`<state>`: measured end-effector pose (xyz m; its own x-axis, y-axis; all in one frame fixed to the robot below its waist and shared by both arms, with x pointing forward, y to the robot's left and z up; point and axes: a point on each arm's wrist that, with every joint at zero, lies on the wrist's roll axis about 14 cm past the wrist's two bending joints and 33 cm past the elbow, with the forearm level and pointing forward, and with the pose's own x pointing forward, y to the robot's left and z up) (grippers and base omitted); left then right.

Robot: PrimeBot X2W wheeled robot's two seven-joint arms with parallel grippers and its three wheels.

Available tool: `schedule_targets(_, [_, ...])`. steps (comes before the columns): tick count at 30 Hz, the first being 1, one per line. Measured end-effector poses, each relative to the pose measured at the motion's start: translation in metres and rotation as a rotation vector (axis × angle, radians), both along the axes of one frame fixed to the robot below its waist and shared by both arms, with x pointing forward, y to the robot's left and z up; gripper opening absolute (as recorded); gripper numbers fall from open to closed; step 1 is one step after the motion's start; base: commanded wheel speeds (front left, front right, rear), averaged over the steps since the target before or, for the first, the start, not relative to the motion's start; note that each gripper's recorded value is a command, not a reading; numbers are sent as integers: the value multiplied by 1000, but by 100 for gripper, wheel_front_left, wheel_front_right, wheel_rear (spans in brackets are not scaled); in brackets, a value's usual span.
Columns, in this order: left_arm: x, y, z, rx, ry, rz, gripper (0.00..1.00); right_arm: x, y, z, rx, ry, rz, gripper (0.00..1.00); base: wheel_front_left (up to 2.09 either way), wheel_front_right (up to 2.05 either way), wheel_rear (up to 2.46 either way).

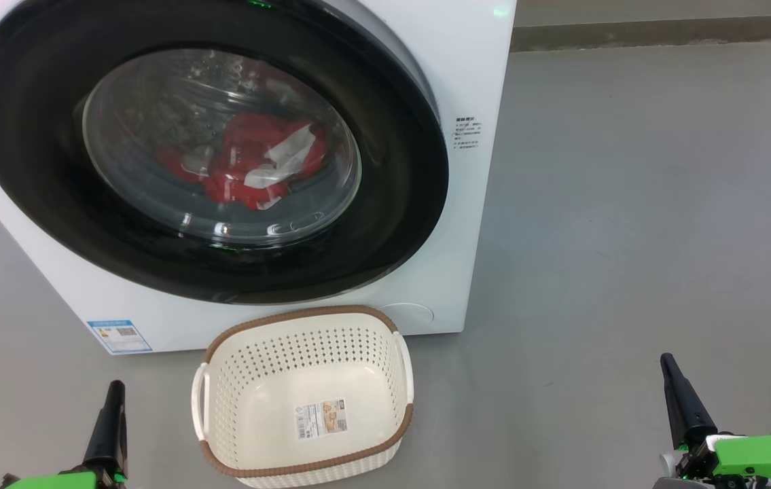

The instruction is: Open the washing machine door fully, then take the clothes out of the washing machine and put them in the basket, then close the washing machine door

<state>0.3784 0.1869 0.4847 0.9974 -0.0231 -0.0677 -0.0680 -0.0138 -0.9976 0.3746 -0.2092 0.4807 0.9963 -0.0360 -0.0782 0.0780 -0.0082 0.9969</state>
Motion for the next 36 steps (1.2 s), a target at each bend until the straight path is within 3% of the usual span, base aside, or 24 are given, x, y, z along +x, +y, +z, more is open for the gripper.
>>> schedule_targets(25, [0, 0, 0, 0, 0, 0, 0, 0, 0, 0, 0, 0, 0, 0, 0, 0, 0])
schedule_targets(26, [0, 0, 0, 0, 0, 0, 100, 0, 0, 0, 0, 0, 0, 100, 0, 0, 0])
schedule_targets(32, [-16, -7, -31, -23, 94, -3, 100, -13, 3, -28, 21, 84, -5, 100, 0, 0, 0])
schedule_targets(36, [-16, -8, -29, -17, 90, 1, 100, -13, 3, -27, 17, 83, -10, 100, 0, 0, 0])
